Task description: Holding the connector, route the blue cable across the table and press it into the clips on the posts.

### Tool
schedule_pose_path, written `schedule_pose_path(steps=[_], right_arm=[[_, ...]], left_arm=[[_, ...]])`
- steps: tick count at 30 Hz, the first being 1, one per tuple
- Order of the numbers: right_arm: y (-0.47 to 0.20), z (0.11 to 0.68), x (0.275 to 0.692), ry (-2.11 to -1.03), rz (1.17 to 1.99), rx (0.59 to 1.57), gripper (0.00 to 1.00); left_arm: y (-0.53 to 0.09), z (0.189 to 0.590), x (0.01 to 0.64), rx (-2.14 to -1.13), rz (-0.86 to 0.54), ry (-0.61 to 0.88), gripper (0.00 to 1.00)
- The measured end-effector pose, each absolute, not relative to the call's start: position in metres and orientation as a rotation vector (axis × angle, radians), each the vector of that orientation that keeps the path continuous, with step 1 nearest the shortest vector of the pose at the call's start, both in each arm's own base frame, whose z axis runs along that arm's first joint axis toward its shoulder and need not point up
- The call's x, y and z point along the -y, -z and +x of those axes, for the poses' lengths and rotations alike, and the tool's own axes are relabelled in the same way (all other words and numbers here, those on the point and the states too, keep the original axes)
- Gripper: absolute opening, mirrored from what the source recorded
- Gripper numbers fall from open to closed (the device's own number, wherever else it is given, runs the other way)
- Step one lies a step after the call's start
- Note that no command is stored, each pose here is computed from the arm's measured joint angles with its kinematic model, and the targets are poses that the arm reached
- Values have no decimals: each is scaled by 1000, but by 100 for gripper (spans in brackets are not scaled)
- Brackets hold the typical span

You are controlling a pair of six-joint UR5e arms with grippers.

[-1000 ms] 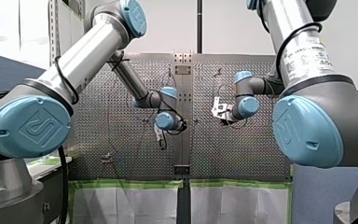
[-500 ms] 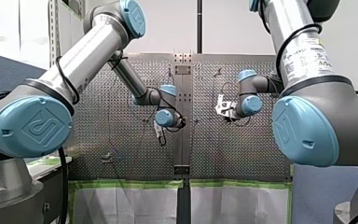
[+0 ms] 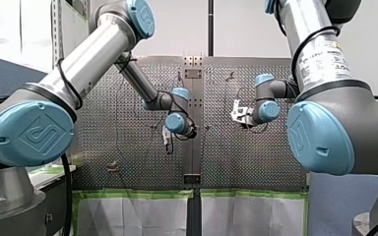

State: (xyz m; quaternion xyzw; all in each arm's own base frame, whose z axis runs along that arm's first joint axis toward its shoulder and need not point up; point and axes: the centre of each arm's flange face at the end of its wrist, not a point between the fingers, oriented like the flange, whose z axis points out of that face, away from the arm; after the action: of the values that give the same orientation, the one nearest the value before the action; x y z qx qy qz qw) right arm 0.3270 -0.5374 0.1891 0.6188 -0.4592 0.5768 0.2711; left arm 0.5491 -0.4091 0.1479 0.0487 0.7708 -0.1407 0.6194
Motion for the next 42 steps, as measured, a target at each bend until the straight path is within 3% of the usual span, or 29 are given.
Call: schedule_pose_path(steps=[19, 30, 35, 42], right_arm=[[-166, 302, 554, -1521, 1667, 1272, 0], [-167, 291, 561, -1537, 1666, 1278, 0], [-168, 289, 564, -1542, 1663, 1275, 0], [-168, 288, 564, -1545, 1667, 1274, 0]], left_arm=[[-188, 463, 460, -1819, 182, 265, 100], [-201, 424, 516, -1721, 171, 362, 100], [-206, 420, 535, -1701, 177, 392, 100], [-185, 435, 542, -1751, 157, 327, 100]])
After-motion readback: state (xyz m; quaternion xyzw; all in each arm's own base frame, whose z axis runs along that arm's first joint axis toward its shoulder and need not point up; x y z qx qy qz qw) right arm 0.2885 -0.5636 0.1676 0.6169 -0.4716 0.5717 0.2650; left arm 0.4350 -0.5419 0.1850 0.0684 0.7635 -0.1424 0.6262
